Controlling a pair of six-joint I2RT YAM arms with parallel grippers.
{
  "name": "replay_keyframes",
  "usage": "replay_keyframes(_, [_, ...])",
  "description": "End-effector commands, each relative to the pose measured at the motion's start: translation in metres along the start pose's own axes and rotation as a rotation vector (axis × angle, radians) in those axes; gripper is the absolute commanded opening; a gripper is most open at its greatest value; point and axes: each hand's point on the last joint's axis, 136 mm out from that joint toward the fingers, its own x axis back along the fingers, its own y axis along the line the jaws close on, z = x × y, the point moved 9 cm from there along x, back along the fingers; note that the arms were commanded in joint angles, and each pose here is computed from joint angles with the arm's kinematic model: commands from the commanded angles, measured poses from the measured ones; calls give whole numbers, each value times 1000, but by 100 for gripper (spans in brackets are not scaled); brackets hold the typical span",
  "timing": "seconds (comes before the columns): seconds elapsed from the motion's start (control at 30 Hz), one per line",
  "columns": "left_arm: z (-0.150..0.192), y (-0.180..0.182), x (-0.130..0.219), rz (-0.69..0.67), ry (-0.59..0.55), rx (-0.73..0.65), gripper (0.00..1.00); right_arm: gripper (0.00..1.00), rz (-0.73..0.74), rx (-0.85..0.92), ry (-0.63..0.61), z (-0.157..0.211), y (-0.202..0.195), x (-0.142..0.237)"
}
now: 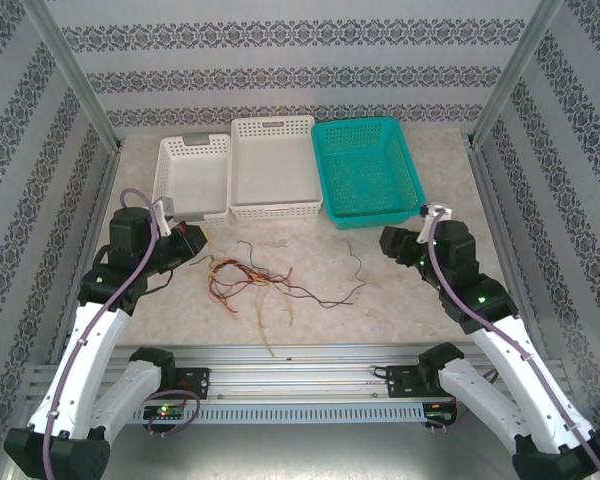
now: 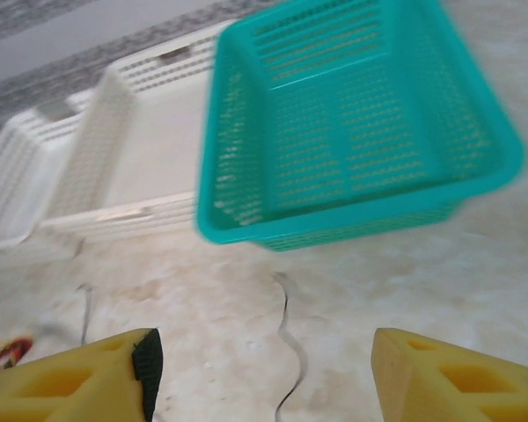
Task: Untangle the cables
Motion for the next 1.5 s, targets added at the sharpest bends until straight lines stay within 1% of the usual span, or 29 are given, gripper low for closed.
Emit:
replay_keyframes(0.0, [-6,-15,-4,122,-16,-28,0,66,-185,122,25,-3,37,-12])
replay_keyframes(0.13, [-5,-18,-6,147,-16,-37,0,67,-302,247,122,19,85,-41])
replay_keyframes(0.2, [-5,-19,-5,155,-18,-44,0,68,-354,271,164,31,102,-57])
replay_keyframes(0.27, [-4,-20,-3,169,-25,-47,0,68,-386,273,180,39,115,-73])
replay_keyframes(0.33, [-3,-20,-2,179,-27,-45,0,70,-456,281,202,46,131,-89])
replay_keyframes(0.43, [-1,-20,-1,192,-31,-43,0,71,-524,293,234,56,150,-109])
replay_keyframes(0.5, [0,-20,1,205,-39,-44,0,71,-530,308,251,62,159,-120])
replay_keyframes(0.63, [0,-21,3,213,-48,-43,0,70,-526,340,294,78,171,-142])
replay_keyframes(0.73, [1,-21,4,218,-53,-44,0,68,-520,327,331,88,174,-157])
replay_keyframes(0.9, [1,-21,4,215,-54,-42,0,68,-570,300,357,103,185,-163])
replay_keyframes(1.07, [0,-21,5,216,-63,-43,0,68,-575,294,417,125,191,-173])
replay_keyframes(1.17, [-1,-22,6,221,-70,-41,0,66,-573,285,443,138,194,-178])
replay_keyframes(1.23, [-1,-23,6,228,-73,-41,0,64,-567,281,456,146,194,-183])
replay_keyframes(1.3, [-1,-23,7,232,-73,-37,0,57,-555,276,464,151,193,-187])
replay_keyframes(1.37, [-1,-24,8,234,-75,-39,0,41,-537,278,458,152,192,-189])
replay_keyframes(1.47, [0,-25,12,233,-86,-46,0,24,-509,287,442,151,189,-190])
